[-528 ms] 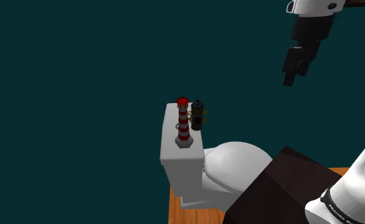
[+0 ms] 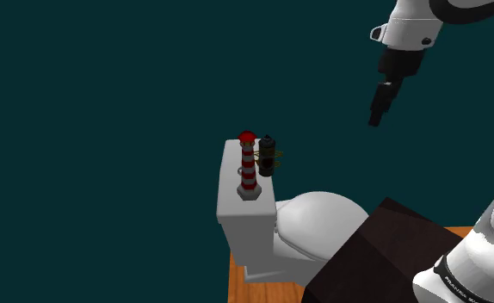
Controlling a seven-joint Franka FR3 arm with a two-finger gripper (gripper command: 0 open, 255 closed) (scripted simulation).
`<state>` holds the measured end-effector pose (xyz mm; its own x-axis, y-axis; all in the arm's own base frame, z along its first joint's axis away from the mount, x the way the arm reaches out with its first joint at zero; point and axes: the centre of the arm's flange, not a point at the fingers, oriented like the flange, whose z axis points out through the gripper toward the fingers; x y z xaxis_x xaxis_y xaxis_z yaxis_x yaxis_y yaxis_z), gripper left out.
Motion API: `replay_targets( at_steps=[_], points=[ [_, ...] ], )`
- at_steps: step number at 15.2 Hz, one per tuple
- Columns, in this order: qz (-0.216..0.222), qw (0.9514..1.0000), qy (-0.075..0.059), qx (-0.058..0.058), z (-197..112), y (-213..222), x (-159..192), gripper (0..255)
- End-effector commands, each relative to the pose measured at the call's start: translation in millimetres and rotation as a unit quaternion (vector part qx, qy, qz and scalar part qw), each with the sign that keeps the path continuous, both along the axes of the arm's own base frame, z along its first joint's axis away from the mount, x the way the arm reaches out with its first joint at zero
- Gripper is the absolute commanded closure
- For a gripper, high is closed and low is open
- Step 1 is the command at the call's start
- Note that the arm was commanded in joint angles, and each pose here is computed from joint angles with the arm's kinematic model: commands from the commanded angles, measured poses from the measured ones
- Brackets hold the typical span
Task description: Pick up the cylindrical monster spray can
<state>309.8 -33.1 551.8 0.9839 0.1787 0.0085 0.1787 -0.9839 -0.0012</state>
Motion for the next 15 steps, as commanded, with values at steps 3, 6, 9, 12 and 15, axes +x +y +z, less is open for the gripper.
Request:
replay_targets(
  at_steps=[3,6,9,12,15],
  points=[
    [0.062,0.9976,-0.028,0.012,-37.3,-25.1,27.7,0],
    [0.107,0.9929,-0.048,0.021,-62.8,-40.1,50.8,0],
    [0.151,0.9858,-0.068,0.029,-87.6,-52.4,76.2,0],
    [0.195,0.9762,-0.087,0.038,-111.5,-61.9,103.6,0],
    [0.239,0.9641,-0.107,0.047,-134.5,-68.5,132.6,0]
  ],
)
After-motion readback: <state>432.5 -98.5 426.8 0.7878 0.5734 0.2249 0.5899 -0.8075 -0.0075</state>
